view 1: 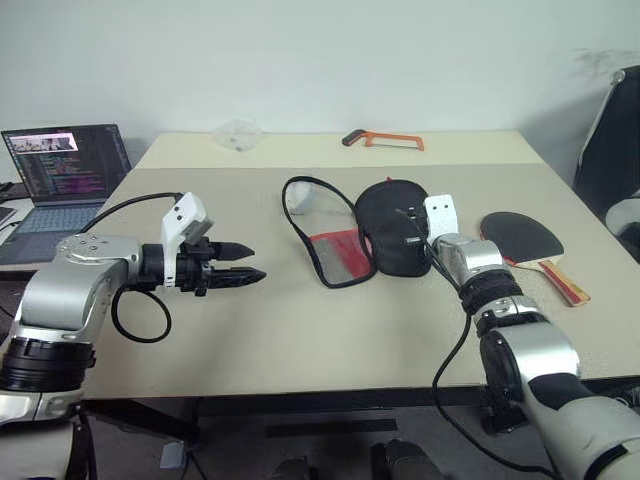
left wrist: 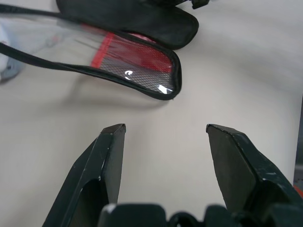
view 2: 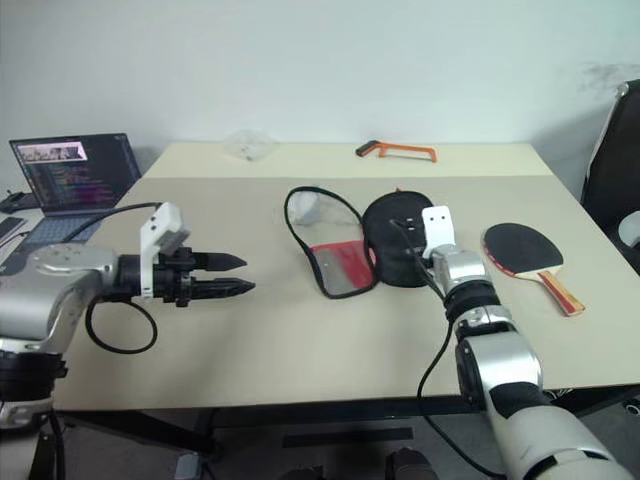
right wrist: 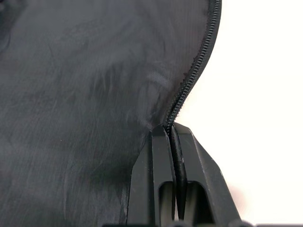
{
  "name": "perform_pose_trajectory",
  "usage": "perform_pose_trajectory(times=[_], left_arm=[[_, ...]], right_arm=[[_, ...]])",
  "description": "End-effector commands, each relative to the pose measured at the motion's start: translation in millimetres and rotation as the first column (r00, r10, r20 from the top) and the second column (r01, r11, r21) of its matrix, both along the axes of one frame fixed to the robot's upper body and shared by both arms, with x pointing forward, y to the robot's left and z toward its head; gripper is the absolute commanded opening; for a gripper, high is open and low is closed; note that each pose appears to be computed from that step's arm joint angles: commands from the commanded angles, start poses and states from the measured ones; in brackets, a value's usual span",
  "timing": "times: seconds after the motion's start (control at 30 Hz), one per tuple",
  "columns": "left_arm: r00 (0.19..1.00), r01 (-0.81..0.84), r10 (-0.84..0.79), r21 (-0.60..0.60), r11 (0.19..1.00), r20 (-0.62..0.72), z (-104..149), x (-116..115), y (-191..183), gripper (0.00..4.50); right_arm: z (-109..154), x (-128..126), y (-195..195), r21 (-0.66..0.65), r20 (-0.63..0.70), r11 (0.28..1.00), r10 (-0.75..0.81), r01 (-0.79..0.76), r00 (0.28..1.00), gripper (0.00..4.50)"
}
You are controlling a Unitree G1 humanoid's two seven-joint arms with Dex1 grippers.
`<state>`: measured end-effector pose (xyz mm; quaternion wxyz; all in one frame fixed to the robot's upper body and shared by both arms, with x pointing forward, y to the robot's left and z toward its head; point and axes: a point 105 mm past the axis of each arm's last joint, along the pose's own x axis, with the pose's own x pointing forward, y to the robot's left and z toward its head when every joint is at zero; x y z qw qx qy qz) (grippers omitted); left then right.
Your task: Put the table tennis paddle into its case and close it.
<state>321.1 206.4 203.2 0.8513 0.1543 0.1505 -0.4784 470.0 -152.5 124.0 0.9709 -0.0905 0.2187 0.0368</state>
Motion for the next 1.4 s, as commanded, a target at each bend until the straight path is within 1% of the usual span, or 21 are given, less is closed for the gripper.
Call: perform_pose_trajectory(times=[0.03, 0.13, 0.3, 0.4, 0.5, 0.53, 0.63, 0.67, 0.8, 0.83, 0.93, 0.97, 1.0, 1.03, 1.1, 1.2, 1.27, 1.4], left_arm=[[0.999, 0.008, -0.009, 0.007, 1.000, 0.034, 9, -1, 0, 2.98], [0.999, 0.003, -0.004, 0.008, 1.000, 0.039, 8, 0, 0, 2.98], [0.999, -0.009, 0.008, 0.011, 1.000, 0.046, 9, 0, 2, 2.98], [0.999, -0.014, 0.013, 0.011, 1.000, 0.047, 9, -1, 3, 2.98], [0.999, -0.018, 0.017, 0.010, 1.000, 0.046, 9, -2, 3, 2.98], [0.999, -0.018, 0.018, 0.010, 1.000, 0.045, 9, -3, 4, 2.98], [0.999, -0.020, 0.020, 0.008, 1.000, 0.041, 8, -4, 4, 2.98], [0.999, -0.020, 0.020, 0.008, 1.000, 0.040, 8, -4, 4, 2.98], [0.999, -0.018, 0.017, 0.007, 1.000, 0.037, 8, -4, 5, 2.98], [0.999, -0.016, 0.016, 0.007, 1.000, 0.037, 7, -4, 4, 2.98], [0.999, -0.008, 0.008, 0.002, 1.000, 0.036, 8, -3, 3, 2.98], [0.999, -0.006, 0.006, 0.002, 1.000, 0.035, 8, -3, 3, 2.98], [0.999, -0.005, 0.005, 0.002, 1.000, 0.035, 8, -3, 3, 2.98], [0.999, -0.005, 0.005, 0.001, 1.000, 0.034, 8, -3, 3, 2.98], [0.999, -0.002, 0.002, 0.002, 1.000, 0.032, 8, -2, 3, 2.98], [1.000, 0.003, -0.003, 0.002, 1.000, 0.031, 8, -1, 3, 2.98], [0.999, 0.014, -0.014, 0.000, 1.000, 0.031, 8, 1, 0, 2.98], [0.999, 0.030, -0.030, -0.001, 1.000, 0.033, 9, 4, -4, 2.98]], right_arm=[[21, 8, 0, -0.034, 0.078, 0.998, 0.046, -0.043, 0.996, 0.03], [24, 10, 3, -0.051, 0.098, 0.996, 0.079, -0.075, 0.992, 0.03], [31, 13, 3, -0.068, 0.131, 0.995, 0.084, -0.076, 0.988, 0.03], [34, 14, 6, -0.068, 0.139, 0.994, 0.092, -0.084, 0.986, 0.03], [31, 13, 11, -0.078, 0.121, 0.991, 0.116, -0.107, 0.986, 0.03], [32, 13, 13, -0.062, 0.123, 0.992, 0.121, -0.114, 0.985, 0.03], [37, 14, 17, -0.030, 0.135, 0.991, 0.131, -0.128, 0.982, 0.58], [38, 14, 19, -0.028, 0.134, 0.990, 0.140, -0.137, 0.981, 0.88], [47, 14, 23, -0.005, 0.143, 0.985, 0.172, -0.173, 0.975, 2.27], [50, 15, 23, 0.005, 0.147, 0.983, 0.179, -0.182, 0.973, 2.53], [69, 15, 23, 0.034, 0.179, 0.972, 0.222, -0.232, 0.958, 3.65], [77, 15, 22, 0.041, 0.193, 0.967, 0.240, -0.252, 0.951, 3.91], [86, 14, 21, 0.048, 0.214, 0.959, 0.263, -0.279, 0.941, 4.27], [94, 12, 20, 0.057, 0.232, 0.950, 0.287, -0.307, 0.930, 4.39], [106, 8, 11, 0.089, 0.248, 0.935, 0.313, -0.343, 0.917, 4.39], [112, 1, 1, 0.074, 0.249, 0.923, 0.349, -0.377, 0.904, 4.39], [118, -6, -24, 0.054, 0.232, 0.929, 0.346, -0.367, 0.909, 4.39], [117, -20, -75, -0.003, 0.164, 0.951, 0.305, -0.309, 0.938, 4.39]])
